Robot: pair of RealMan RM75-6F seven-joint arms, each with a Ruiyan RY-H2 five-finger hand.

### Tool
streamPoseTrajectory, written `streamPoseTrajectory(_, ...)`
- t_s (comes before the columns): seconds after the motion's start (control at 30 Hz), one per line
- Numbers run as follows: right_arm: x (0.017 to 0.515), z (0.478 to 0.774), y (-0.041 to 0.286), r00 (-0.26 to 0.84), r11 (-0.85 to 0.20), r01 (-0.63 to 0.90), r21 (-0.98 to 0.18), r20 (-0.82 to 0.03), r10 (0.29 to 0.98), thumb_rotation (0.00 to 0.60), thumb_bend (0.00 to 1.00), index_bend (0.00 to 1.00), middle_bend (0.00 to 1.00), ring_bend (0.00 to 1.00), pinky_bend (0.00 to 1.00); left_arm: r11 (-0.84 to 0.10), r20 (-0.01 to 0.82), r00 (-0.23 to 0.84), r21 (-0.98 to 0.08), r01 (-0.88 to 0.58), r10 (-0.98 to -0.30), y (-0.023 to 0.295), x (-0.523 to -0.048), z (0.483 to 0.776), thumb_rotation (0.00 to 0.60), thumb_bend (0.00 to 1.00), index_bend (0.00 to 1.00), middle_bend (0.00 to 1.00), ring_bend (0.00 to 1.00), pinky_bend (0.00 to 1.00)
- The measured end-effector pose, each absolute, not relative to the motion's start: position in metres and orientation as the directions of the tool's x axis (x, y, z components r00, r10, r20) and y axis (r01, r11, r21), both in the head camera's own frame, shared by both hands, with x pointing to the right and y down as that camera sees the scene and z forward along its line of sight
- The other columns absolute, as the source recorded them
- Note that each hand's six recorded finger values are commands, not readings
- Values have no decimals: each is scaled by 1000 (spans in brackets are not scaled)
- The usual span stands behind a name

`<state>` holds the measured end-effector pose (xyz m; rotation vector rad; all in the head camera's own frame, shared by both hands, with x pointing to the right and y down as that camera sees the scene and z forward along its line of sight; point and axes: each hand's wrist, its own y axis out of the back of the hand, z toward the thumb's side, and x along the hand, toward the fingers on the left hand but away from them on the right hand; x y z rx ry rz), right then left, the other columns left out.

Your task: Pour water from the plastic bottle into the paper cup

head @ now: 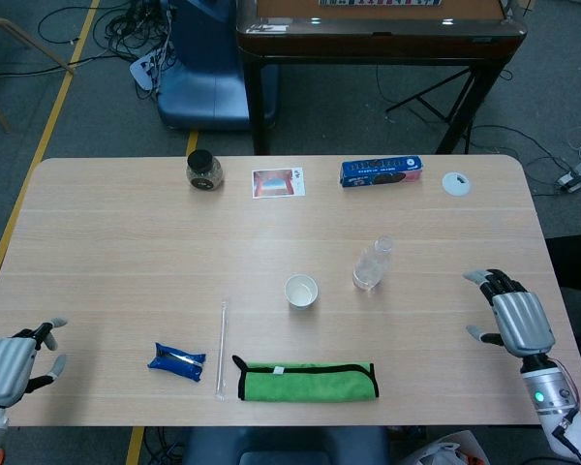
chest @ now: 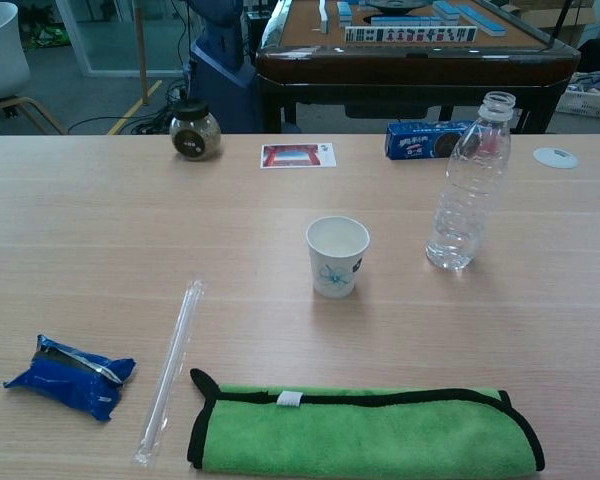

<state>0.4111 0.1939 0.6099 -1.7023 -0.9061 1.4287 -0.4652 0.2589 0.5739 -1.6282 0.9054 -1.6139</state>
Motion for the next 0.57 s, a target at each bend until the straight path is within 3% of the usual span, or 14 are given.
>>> streamPoseTrajectory(0.57,412,585,216,133,-472,21,-881,-466,875,600,0,221,237,156,349,-524,523,45,-851,-28,-851,259,-455,573,600,329,290,511,480,738)
